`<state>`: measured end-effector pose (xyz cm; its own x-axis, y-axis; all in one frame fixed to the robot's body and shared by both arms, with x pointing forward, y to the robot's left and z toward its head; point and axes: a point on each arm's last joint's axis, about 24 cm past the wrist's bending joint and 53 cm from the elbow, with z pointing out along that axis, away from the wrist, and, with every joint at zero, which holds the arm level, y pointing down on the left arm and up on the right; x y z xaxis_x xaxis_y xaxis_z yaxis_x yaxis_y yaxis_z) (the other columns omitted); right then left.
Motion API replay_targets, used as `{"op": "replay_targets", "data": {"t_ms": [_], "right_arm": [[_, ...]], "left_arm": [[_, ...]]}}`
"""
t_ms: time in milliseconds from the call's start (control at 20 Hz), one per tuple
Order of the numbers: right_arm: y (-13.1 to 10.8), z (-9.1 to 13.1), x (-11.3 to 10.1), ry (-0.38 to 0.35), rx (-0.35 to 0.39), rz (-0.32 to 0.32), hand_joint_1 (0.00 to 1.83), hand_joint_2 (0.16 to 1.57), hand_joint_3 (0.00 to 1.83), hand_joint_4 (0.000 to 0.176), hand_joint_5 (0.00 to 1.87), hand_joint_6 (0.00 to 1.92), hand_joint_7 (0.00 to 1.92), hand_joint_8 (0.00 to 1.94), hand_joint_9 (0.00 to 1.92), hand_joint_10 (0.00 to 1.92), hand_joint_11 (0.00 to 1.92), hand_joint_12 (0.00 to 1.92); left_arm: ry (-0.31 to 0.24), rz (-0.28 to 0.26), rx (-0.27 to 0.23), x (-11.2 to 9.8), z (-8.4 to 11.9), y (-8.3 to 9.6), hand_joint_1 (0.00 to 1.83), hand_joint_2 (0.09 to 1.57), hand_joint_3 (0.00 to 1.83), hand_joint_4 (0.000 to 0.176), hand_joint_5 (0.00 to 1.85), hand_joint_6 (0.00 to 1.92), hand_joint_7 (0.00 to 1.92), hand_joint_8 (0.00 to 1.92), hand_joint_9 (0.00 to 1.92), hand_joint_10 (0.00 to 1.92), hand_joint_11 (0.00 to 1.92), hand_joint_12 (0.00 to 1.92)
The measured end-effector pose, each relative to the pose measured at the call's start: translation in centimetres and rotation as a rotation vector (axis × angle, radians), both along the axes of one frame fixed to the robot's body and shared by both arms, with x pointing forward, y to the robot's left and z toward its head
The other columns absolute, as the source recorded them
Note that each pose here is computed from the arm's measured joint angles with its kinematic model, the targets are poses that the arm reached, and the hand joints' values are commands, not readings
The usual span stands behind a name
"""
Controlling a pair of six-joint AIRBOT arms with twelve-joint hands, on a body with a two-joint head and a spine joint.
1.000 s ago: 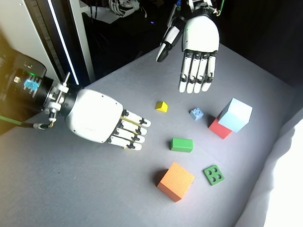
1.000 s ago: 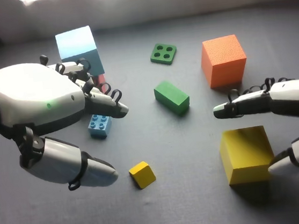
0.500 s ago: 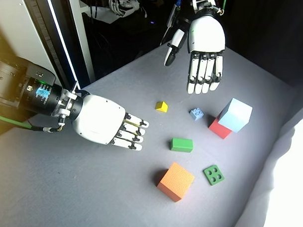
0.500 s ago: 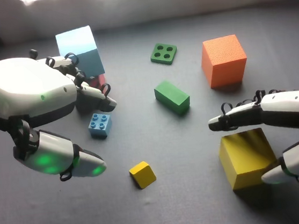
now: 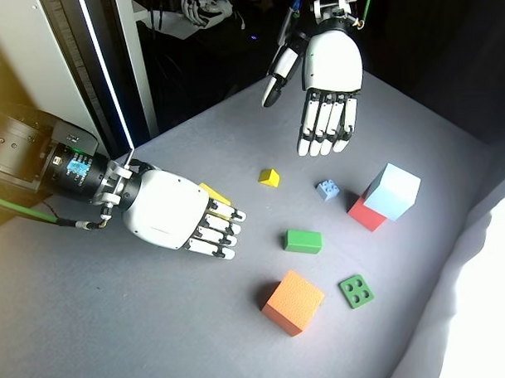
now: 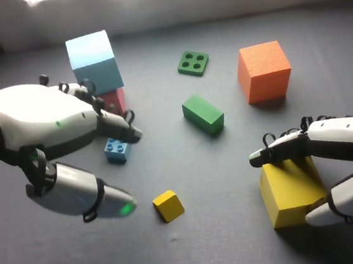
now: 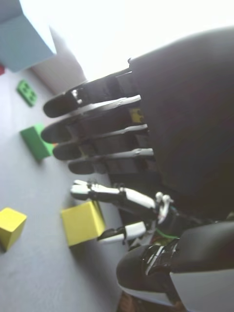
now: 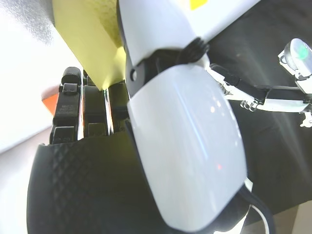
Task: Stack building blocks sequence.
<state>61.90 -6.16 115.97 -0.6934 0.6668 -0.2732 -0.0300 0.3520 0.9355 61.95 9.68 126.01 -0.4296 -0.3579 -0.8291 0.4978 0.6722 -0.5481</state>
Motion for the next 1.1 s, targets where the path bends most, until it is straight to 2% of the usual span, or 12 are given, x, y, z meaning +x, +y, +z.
{"op": "replay_targets", "data": {"t_ms": [50, 100, 150, 200, 300, 400, 450, 550, 700, 850, 1000, 1100], "right_arm": [[0.0, 0.1, 0.0, -0.002, 0.003, -0.001, 1.28, 1.17, 0.00, 0.000, 0.62, 0.07, 0.69, 0.12, 0.50, 0.39, 0.01, 1.41], [0.0, 0.1, 0.0, -0.003, 0.003, -0.001, 1.20, 1.27, 0.00, 0.000, 0.65, 1.10, 0.82, 1.08, 0.58, 0.65, 0.11, 1.53], [0.1, 0.1, 0.0, -0.005, 0.005, -0.001, 1.31, 1.23, 0.00, 0.000, 0.71, 1.26, 0.83, 1.26, 0.61, 1.36, 0.20, 1.59], [0.1, 0.1, 0.0, -0.004, 0.006, -0.001, 1.34, 1.22, 0.00, 0.000, 0.75, 1.26, 0.85, 1.26, 0.64, 1.48, 0.24, 1.62], [0.1, 0.1, 0.0, -0.003, 0.007, -0.001, 1.34, 1.21, 0.00, 0.000, 0.80, 1.20, 0.84, 1.30, 0.65, 1.52, 0.24, 1.68], [0.1, 0.1, 0.0, -0.003, 0.006, 0.000, 1.35, 1.20, 0.00, 0.000, 0.81, 1.13, 0.85, 1.29, 0.67, 1.52, 0.29, 1.72], [0.1, 0.1, 0.0, -0.003, 0.007, -0.001, 1.35, 1.20, 0.00, 0.000, 0.81, 1.12, 0.85, 1.28, 0.69, 1.52, 0.33, 1.73], [-0.1, 0.6, 0.1, -0.009, -0.002, 0.002, 1.34, 1.21, 0.00, 0.000, 0.79, 1.18, 0.82, 1.31, 0.69, 1.52, 0.34, 1.70], [-0.7, 4.3, 1.3, -0.110, -0.018, -0.002, 1.34, 1.23, 0.00, 0.000, 0.77, 1.20, 0.77, 1.39, 0.63, 1.58, 0.27, 1.76], [-1.0, 6.3, 2.6, -0.141, -0.048, 0.009, 1.34, 1.22, 0.00, 0.000, 0.77, 1.21, 0.78, 1.37, 0.65, 1.56, 0.30, 1.71], [-2.1, 8.0, 4.3, -0.135, -0.058, 0.000, 1.34, 1.22, 0.00, 0.000, 0.80, 1.16, 0.80, 1.36, 0.66, 1.55, 0.31, 1.70], [-2.7, 10.2, 5.5, -0.155, -0.038, -0.013, 1.34, 1.21, 0.00, 0.000, 0.78, 1.17, 0.82, 1.34, 0.67, 1.53, 0.31, 1.70]], "left_arm": [[-0.018, -0.001, -0.009, 0.0, 0.4, 0.0, 0.38, 1.06, 0.00, 0.000, 0.42, 0.00, 0.47, 0.00, 0.45, 0.00, 0.01, 0.85], [-0.037, -0.006, -0.016, 0.0, 0.8, -0.1, 0.38, 1.06, 0.00, 0.000, 0.41, 0.00, 0.47, 0.00, 0.45, 0.00, 0.01, 0.85], [-0.060, -0.026, -0.011, -0.3, 1.1, -0.5, 0.39, 1.06, 0.00, 0.000, 0.42, 0.00, 0.48, 0.01, 0.46, 0.01, 0.01, 0.85], [-0.090, -0.055, 0.000, -0.7, 1.3, -0.9, 0.42, 1.04, 0.00, 0.000, 0.46, 0.01, 0.53, 0.01, 0.51, 0.01, 0.06, 0.85], [-0.126, -0.112, 0.002, -1.7, 1.7, -1.8, 0.41, 1.05, 0.00, 0.000, 0.46, 0.00, 0.52, 0.00, 0.51, 0.00, 0.05, 0.84], [-0.185, -0.202, 0.017, -3.1, 2.2, -3.1, 0.39, 1.05, 0.00, 0.000, 0.46, 0.00, 0.53, 0.00, 0.51, 0.00, 0.08, 0.81], [-0.197, -0.257, 0.007, -4.0, 2.5, -3.6, 0.38, 1.06, 0.00, 0.000, 0.46, 0.00, 0.54, 0.00, 0.52, 0.00, 0.09, 0.81], [-0.167, -0.339, -0.019, -5.3, 2.4, -4.3, 0.39, 1.07, 0.01, 0.000, 0.45, 0.00, 0.52, 0.00, 0.50, 0.00, 0.07, 0.81], [-0.200, -0.466, 0.069, -7.9, 1.0, -5.7, 0.38, 1.07, 0.00, 0.000, 0.46, 0.01, 0.52, 0.00, 0.49, 0.00, 0.05, 0.85], [-0.229, -0.526, 0.071, -9.2, 1.2, -6.2, 0.38, 1.08, 0.00, 0.000, 0.45, 0.00, 0.51, 0.00, 0.48, 0.00, 0.03, 0.85], [-0.302, -0.537, 0.071, -9.5, 2.2, -6.2, 0.34, 1.09, 0.00, 0.000, 0.43, 0.00, 0.50, 0.00, 0.48, 0.00, 0.04, 0.89], [-0.311, -0.548, 0.059, -9.8, 2.6, -6.3, 0.37, 1.09, 0.00, 0.000, 0.44, 0.01, 0.52, 0.01, 0.49, 0.01, 0.04, 0.89]]}}
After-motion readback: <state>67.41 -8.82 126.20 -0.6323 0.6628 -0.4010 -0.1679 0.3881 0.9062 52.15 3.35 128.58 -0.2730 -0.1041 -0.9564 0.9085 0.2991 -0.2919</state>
